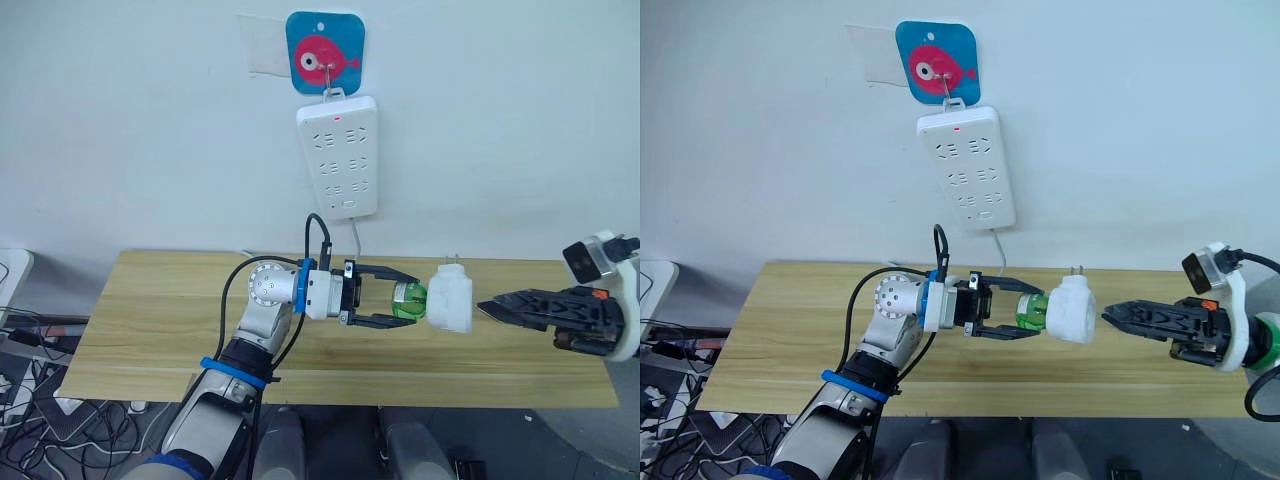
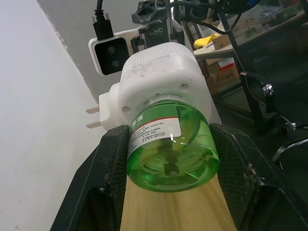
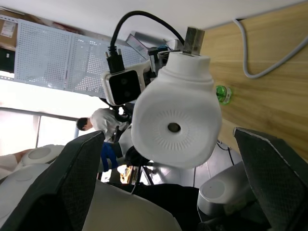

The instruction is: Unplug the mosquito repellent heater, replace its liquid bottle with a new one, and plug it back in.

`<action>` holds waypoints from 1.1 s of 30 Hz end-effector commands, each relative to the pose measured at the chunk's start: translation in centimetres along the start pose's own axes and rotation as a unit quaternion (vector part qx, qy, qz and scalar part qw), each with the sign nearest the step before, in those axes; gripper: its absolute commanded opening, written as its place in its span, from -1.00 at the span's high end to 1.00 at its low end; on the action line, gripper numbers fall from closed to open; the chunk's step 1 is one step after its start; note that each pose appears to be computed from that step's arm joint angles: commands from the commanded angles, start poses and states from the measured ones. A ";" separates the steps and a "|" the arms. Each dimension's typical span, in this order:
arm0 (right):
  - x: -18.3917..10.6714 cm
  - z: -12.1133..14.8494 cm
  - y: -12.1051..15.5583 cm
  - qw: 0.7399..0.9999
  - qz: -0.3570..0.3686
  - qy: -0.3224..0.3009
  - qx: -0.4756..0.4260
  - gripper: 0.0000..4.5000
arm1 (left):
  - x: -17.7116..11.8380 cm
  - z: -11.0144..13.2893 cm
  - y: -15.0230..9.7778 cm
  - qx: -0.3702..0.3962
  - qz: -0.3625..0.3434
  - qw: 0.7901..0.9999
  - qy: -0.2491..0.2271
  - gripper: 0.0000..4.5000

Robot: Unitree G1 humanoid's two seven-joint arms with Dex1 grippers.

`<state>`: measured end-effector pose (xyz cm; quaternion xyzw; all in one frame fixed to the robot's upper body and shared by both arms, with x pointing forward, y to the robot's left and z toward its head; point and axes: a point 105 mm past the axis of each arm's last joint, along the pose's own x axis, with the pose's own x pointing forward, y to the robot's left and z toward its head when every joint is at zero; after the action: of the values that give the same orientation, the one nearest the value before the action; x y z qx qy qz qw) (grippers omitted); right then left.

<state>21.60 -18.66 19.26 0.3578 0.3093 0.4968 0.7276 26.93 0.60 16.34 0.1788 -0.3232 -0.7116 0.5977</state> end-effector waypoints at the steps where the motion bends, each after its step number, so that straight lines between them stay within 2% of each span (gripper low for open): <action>1: 0.9 0.5 0.2 1.000 0.012 -0.013 -0.012 -0.98 | 0.6 0.6 0.7 0.024 0.007 1.000 -0.009 0.01; 9: 2.4 1.0 -0.1 0.999 0.012 -0.034 -0.025 -0.98 | 0.9 0.6 0.5 0.026 0.002 1.000 -0.006 0.01; 16: 1.7 -0.2 -0.1 1.000 0.000 0.005 -0.012 -0.98 | 0.8 -0.2 0.5 0.050 -0.005 0.998 0.025 0.01; 31: 2.4 0.6 -1.3 0.999 -0.037 -0.024 -0.015 -0.98 | 1.6 -0.9 0.6 0.068 -0.014 0.996 0.053 0.01; 33: 2.2 0.3 -1.3 0.999 -0.045 -0.017 -0.015 -0.73 | 1.6 -1.0 0.7 0.065 -0.011 0.996 0.056 0.01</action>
<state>23.64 -17.19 17.22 0.3492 0.3133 0.4462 0.7621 27.90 -0.86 15.40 0.2545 -0.3164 -0.6897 0.5996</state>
